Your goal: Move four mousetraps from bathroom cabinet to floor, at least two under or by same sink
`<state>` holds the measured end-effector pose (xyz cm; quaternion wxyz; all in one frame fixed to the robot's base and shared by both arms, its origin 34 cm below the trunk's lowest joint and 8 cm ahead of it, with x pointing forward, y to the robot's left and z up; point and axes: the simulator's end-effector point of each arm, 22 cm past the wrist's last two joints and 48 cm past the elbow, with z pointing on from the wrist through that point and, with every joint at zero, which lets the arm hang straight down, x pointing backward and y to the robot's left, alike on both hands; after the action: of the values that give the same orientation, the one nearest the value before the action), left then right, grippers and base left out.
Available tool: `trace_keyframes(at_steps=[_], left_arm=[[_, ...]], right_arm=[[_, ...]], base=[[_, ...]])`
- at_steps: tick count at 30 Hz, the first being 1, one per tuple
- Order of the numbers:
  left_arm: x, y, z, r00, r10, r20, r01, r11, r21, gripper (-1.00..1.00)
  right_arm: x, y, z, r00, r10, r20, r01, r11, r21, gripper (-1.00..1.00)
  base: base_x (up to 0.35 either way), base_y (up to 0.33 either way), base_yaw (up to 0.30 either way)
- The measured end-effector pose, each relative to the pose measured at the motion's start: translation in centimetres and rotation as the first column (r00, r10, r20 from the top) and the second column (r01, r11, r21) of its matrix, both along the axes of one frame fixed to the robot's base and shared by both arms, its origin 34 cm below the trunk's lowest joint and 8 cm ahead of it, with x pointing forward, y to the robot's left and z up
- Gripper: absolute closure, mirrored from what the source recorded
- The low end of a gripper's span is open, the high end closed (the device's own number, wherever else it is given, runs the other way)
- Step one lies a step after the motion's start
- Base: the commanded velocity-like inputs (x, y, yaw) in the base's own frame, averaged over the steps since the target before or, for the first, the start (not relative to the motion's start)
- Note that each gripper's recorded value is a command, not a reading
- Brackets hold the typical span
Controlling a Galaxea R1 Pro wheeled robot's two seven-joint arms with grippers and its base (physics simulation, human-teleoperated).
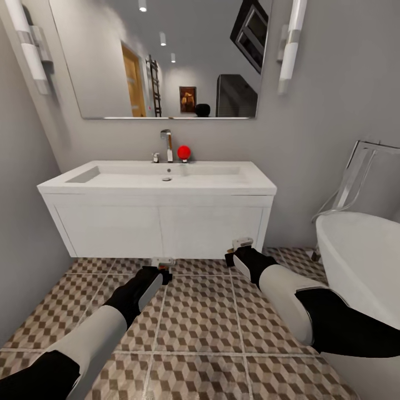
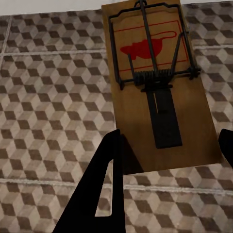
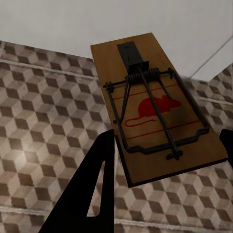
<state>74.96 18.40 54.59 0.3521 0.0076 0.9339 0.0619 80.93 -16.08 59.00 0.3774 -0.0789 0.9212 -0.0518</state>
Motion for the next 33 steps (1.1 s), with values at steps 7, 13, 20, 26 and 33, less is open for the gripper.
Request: trace_keyframes(at_steps=[7,13,20,26,33], left_arm=[[-0.4,0.0,-2.2,1.000,0.000,-0.011,0.000,1.000,0.000,1.00],[-0.8,0.0,-4.2,1.000,0.000,-0.020,0.000,1.000,0.000,1.00],[-1.3,0.0,-6.4,1.000,0.000,-0.031,0.000,1.000,0.000,1.00],[-1.7,0.0,-8.4,0.999,0.000,-0.041,0.000,1.000,0.000,1.00],[-2.2,0.0,-10.7,0.999,0.000,-0.052,0.000,1.000,0.000,1.00]], right_arm=[[-0.4,0.0,-2.3,1.000,0.000,-0.011,0.000,1.000,0.000,1.00],[-0.7,0.0,-4.3,1.000,0.000,-0.020,0.000,1.000,0.000,1.00],[-1.1,0.0,-6.6,1.000,0.000,-0.031,0.000,1.000,0.000,1.00],[-1.5,0.0,-8.6,0.999,0.000,-0.041,0.000,1.000,0.000,1.00],[-2.0,0.0,-11.0,0.999,0.000,-0.052,0.000,1.000,0.000,1.00]], base=[[0.000,0.000,0.000],[0.000,0.000,0.000],[0.000,0.000,0.000],[0.000,0.000,0.000],[0.000,0.000,0.000]])
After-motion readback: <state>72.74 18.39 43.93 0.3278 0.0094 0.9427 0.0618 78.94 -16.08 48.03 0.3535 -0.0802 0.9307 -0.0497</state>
